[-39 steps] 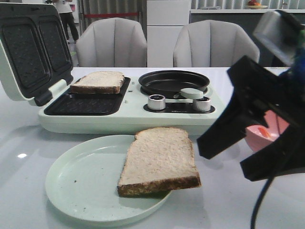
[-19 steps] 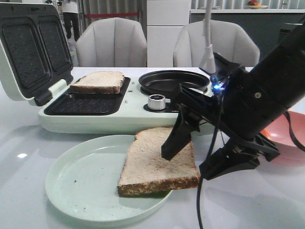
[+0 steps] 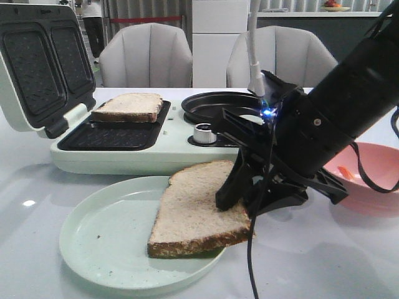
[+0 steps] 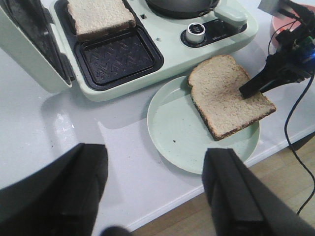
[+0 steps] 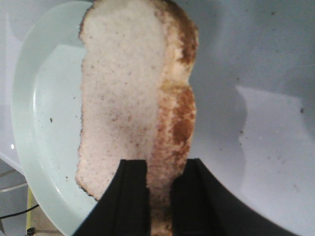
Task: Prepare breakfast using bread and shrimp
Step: 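Grasp the remaining bread slice on the plate with the right gripper, then lay the bread with the right gripper on top of the first slice, then move the left gripper to the sandwich maker lid handle, then pull the lid handle down with the left gripper to close the lid, then grasp the rim of the pink bowl with the right gripper and lift, then tilt the pink bowl over the frying pan to pour the shrimp, then set the empty pink bowl back on the table with the right gripper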
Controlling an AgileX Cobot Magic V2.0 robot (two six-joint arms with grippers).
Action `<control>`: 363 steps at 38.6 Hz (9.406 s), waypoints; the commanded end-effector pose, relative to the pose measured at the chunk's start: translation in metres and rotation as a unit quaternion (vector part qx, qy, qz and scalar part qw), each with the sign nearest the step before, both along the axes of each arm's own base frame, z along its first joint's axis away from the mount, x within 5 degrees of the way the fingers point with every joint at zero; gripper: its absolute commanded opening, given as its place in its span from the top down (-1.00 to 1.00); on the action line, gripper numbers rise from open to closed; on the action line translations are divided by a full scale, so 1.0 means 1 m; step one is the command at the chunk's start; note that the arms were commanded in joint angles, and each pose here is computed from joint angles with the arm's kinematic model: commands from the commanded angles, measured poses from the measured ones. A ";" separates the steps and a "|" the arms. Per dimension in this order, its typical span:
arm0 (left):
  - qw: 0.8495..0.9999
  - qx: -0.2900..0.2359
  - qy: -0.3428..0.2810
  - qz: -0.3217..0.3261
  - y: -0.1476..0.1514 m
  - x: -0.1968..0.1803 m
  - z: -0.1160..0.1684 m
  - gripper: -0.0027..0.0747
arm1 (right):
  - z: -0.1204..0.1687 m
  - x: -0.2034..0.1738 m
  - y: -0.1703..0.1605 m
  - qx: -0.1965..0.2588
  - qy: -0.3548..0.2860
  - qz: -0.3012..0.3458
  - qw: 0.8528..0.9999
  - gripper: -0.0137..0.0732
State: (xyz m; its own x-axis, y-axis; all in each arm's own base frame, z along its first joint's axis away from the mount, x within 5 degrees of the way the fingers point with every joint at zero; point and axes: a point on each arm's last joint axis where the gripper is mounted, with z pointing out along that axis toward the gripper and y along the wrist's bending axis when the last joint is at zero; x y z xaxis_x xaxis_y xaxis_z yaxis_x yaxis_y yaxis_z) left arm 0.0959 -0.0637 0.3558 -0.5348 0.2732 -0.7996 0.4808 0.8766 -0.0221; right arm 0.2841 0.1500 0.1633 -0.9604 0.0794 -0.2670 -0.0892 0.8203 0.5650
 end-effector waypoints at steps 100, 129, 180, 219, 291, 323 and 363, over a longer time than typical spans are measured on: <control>0.974 0.125 0.101 0.157 0.007 0.112 0.014 0.05 | 0.176 -0.143 -0.073 -0.191 -0.295 0.087 0.932 -0.60; 0.963 -0.188 0.109 0.158 0.115 0.306 0.000 0.67 | 0.176 -0.143 -0.073 -0.191 -0.295 0.087 0.932 -0.60; 0.971 -0.090 0.015 -0.220 -0.065 0.072 0.044 0.67 | 0.179 -0.141 -0.071 -0.182 -0.310 0.081 0.930 -0.60; 0.980 -0.073 -0.030 -0.182 -0.045 0.047 0.021 0.67 | 0.115 -0.015 -0.166 -0.268 -0.105 -0.144 0.947 -0.60; 0.982 -0.036 -0.040 -0.180 -0.041 0.049 0.018 0.67 | 0.203 0.129 0.052 -0.720 -0.493 0.001 0.489 0.57; 0.982 -0.036 -0.040 -0.180 -0.041 0.049 0.018 0.67 | 0.191 0.146 0.076 -0.759 -0.468 0.022 0.453 0.57; 0.983 -0.030 -0.054 -0.172 -0.040 0.052 0.019 0.67 | 0.207 0.085 -0.065 -0.508 -0.248 -0.099 0.819 0.58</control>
